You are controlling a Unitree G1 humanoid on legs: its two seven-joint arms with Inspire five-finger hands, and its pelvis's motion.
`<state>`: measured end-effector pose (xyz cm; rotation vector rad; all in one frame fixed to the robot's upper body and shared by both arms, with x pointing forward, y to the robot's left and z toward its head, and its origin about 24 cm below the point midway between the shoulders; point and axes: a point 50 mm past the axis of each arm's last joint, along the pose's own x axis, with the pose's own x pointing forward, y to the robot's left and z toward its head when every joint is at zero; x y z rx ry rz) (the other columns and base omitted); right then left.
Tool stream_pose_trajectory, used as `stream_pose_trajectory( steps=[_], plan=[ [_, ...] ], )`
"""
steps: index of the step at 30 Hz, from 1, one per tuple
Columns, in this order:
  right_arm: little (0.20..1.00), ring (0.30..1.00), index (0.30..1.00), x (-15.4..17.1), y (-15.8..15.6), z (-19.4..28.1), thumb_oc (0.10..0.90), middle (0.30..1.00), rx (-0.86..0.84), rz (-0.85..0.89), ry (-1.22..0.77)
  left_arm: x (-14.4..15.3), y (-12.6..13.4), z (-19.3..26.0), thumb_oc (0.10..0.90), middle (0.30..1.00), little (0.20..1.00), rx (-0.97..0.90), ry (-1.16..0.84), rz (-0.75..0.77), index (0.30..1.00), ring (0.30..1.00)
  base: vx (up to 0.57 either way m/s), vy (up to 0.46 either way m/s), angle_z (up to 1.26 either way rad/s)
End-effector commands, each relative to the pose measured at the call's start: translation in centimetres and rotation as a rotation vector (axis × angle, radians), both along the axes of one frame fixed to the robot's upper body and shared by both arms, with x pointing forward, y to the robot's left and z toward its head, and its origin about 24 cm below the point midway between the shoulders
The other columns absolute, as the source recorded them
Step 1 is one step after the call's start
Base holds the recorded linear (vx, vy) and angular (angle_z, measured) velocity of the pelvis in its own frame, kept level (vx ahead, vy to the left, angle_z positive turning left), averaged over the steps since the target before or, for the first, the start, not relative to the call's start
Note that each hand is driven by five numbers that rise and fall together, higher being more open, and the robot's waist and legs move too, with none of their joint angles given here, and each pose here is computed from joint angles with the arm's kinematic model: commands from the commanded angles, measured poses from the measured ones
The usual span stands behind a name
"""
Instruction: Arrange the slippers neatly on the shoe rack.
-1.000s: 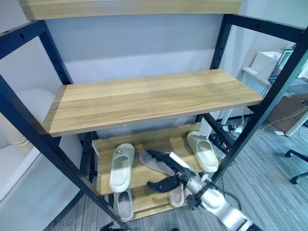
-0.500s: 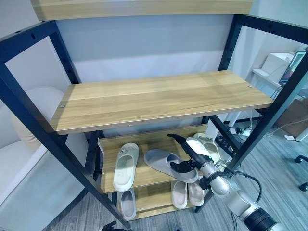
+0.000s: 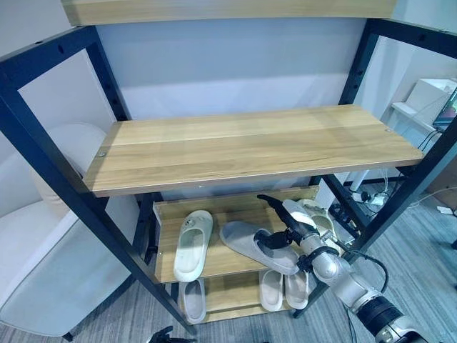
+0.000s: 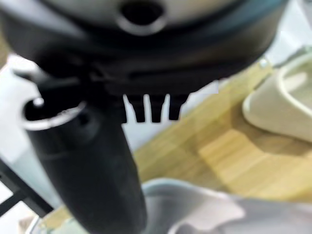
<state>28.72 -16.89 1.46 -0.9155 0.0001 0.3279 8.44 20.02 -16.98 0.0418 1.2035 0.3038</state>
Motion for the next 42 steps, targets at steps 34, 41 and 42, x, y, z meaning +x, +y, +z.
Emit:
stream_pose_trajectory(
  steps=[34, 41, 42],
  plan=[
    [0.300, 0.300, 0.300, 6.6, 2.0, 5.0, 0.400, 0.300, 0.076, -0.017, -0.107, 0.8, 0.9, 0.3, 0.800, 0.900, 0.900, 0.068, -0.014, -0.173, 0.900, 0.900, 0.00, -0.004, 0.03],
    [0.300, 0.300, 0.300, 5.8, 1.8, 4.3, 0.400, 0.300, 0.083, -0.025, -0.111, 0.7, 0.2, 0.2, 0.800, 0.900, 0.900, 0.053, -0.015, -0.174, 0.900, 0.900, 0.00, 0.000, 0.00],
    [0.300, 0.300, 0.300, 4.9, 1.9, 4.2, 0.400, 0.300, 0.126, -0.017, -0.116, 0.7, 0.0, 0.2, 0.800, 0.900, 0.900, 0.054, -0.019, -0.171, 0.900, 0.900, 0.00, 0.000, 0.00]
  ],
)
